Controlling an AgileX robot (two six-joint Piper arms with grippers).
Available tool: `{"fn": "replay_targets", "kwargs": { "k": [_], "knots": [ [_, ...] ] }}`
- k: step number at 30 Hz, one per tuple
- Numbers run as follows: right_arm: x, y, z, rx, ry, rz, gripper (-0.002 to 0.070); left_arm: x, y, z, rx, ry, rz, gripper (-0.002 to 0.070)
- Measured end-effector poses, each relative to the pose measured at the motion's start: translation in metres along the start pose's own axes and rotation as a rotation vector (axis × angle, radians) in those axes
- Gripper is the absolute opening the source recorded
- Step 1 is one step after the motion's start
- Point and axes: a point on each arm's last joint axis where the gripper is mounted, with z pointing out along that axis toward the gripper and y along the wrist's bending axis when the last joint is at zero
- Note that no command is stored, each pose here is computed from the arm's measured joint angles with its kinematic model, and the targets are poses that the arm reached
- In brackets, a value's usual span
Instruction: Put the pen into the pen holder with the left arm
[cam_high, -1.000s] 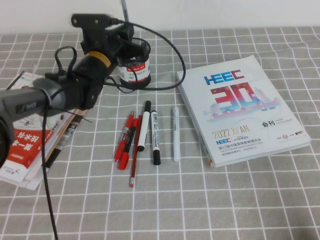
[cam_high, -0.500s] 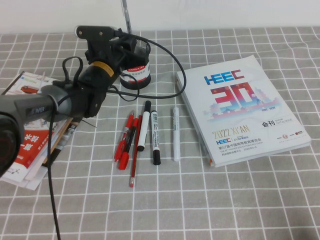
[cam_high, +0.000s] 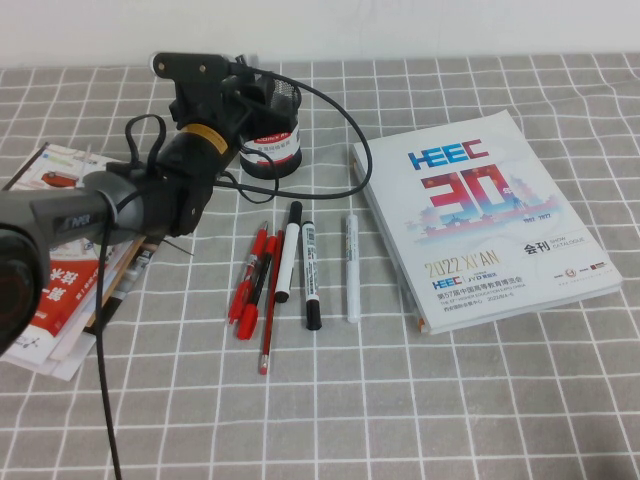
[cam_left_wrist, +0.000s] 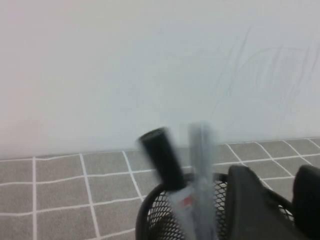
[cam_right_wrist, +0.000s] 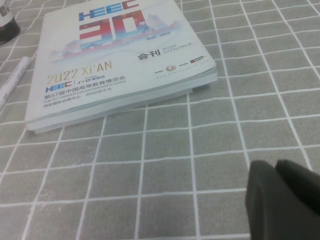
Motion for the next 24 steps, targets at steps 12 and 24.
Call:
{"fn": "replay_targets", "kwargs": {
  "k": [12, 24],
  "knots": [
    [0.000, 0.000, 0.000, 0.000, 0.000, 0.000, -0.0015, -0.017, -0.001, -0.008, -0.032, 0.105, 0.026, 0.0231],
    [0.000, 0.000, 0.000, 0.000, 0.000, 0.000, -0.0015, -0.160, -0.037, -0.096, -0.030, 0.115, 0.146, 0.0001]
  ]
}}
